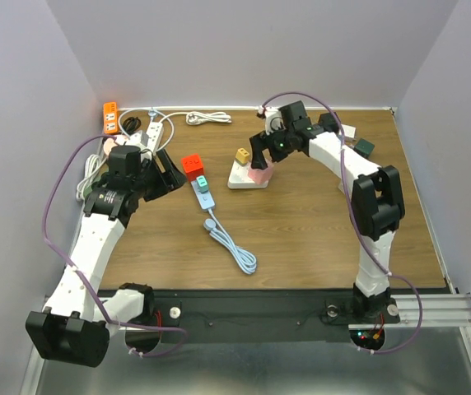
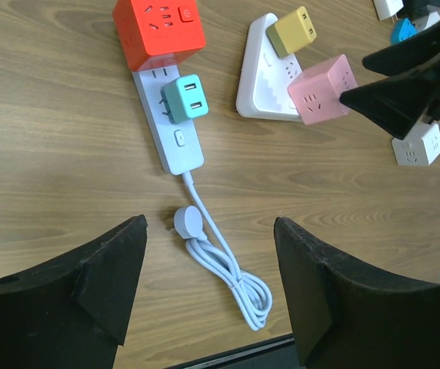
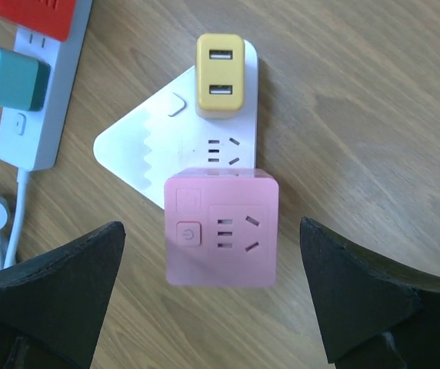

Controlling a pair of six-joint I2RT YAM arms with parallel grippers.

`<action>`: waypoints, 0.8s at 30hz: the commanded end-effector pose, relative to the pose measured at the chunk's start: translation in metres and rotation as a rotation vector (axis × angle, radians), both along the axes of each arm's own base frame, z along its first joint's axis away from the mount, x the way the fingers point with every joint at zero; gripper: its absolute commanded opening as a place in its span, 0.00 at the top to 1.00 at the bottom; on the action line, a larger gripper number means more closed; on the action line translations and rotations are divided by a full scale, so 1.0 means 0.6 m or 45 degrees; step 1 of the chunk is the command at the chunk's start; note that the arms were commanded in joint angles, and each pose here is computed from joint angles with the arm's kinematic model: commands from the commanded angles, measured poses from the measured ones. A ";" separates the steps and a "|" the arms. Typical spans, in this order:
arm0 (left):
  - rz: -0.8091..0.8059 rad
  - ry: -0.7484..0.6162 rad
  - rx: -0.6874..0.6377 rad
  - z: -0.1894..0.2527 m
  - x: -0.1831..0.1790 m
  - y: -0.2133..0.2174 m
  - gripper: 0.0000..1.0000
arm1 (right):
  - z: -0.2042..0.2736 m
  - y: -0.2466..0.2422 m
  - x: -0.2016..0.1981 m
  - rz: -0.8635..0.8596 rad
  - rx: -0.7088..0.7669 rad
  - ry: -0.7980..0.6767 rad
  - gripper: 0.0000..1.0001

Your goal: Pull the plug off the socket

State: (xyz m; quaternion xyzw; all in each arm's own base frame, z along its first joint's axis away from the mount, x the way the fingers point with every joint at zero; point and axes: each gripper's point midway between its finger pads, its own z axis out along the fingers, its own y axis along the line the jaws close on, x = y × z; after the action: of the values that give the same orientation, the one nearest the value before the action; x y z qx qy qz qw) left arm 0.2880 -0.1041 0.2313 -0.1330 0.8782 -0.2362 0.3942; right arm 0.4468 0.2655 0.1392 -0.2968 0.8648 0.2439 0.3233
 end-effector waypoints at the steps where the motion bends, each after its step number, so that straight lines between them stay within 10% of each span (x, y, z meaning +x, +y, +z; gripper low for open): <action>1: -0.014 -0.009 -0.003 0.003 -0.006 -0.001 0.22 | 0.012 0.028 0.018 0.089 0.066 -0.054 0.00; 12: -0.039 -0.005 0.005 0.012 -0.004 -0.003 0.22 | -0.051 0.052 0.030 0.033 0.062 0.060 0.09; 15: -0.100 -0.019 -0.036 0.014 -0.007 -0.019 0.24 | -0.044 0.050 0.029 -0.045 0.054 0.075 0.42; 17: -0.147 -0.022 -0.067 0.011 -0.010 -0.034 0.26 | -0.032 0.040 0.026 -0.087 0.045 0.065 0.89; 18: -0.157 -0.016 -0.070 0.006 -0.011 -0.038 0.26 | -0.028 0.038 0.020 -0.088 0.042 0.064 0.97; 24: -0.294 -0.022 -0.155 0.001 -0.012 -0.112 0.28 | -0.022 -0.014 -0.045 -0.250 -0.019 0.114 1.00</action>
State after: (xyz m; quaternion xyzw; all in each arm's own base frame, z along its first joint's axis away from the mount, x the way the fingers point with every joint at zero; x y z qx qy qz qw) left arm 0.2797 -0.1387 0.2281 -0.0861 0.8806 -0.2885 0.3660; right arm 0.4284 0.2673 0.0811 -0.2345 0.9075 0.2346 0.2576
